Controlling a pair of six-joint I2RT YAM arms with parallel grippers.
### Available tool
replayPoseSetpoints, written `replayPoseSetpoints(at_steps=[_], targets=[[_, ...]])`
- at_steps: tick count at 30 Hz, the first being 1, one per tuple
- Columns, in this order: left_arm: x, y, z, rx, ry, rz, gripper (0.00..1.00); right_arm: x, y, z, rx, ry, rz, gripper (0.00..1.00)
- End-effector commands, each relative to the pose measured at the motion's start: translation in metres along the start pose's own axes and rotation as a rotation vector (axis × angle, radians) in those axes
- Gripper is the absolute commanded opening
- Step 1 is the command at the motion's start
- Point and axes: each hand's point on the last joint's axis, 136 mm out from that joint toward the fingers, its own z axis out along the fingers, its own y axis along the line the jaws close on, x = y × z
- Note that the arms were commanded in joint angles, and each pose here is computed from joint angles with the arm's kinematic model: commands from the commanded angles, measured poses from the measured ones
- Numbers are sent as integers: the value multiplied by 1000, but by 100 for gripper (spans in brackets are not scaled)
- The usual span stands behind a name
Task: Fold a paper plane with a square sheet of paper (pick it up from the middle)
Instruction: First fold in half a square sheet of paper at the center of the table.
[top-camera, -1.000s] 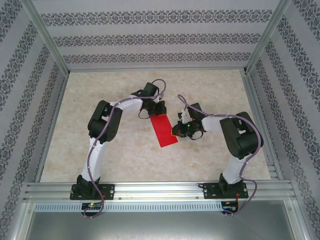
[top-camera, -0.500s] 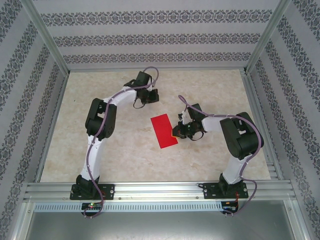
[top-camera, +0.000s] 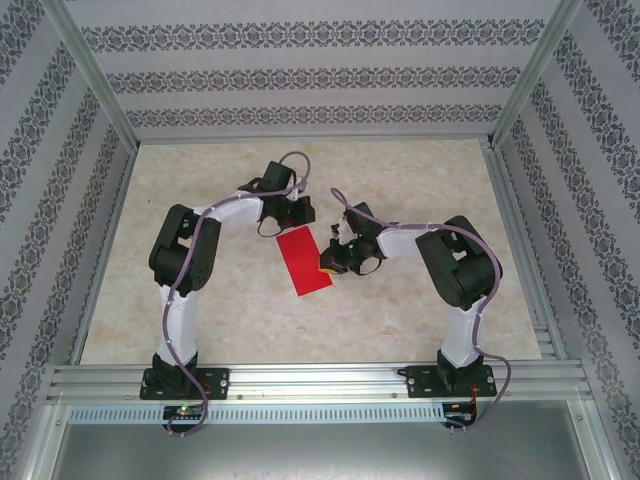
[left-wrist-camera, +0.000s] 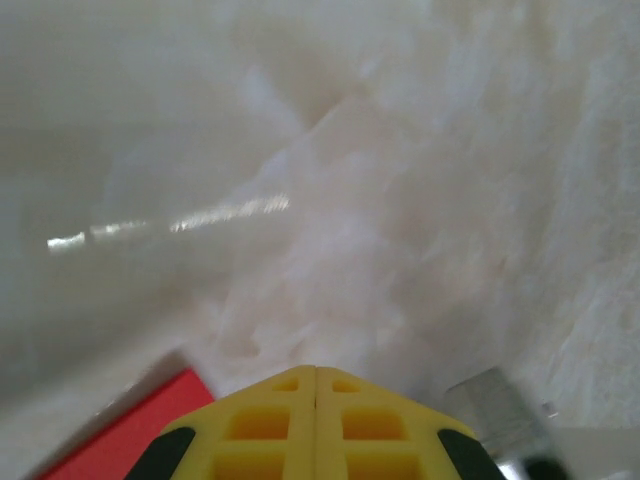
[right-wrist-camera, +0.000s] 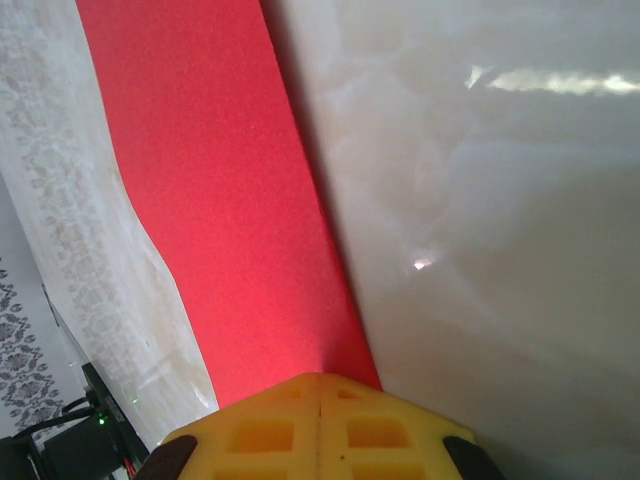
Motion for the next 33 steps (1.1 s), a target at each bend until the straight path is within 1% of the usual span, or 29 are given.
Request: replayPoseSetpoints(at_steps=[1,8,11,24,27,33], targets=[[8,-9,8,51,1,-2,0,-7,-5,4,34,-20,10,2],[18,10,19,0,16,-25,0,-4,-8,3,49,-10,0,2],[23,21,22,-42,23,-21,0,0,-12,4,66,6,-3,2],[39,58,27,-170,37,-6,0,36,-26,-5,99,105,-52,3],[40,63,27,-190,38,-3,0,48,-31,-9,106,122,-48,3],[36,58,26,-180,35,6,0,73,-45,-17,136,154,-30,3]])
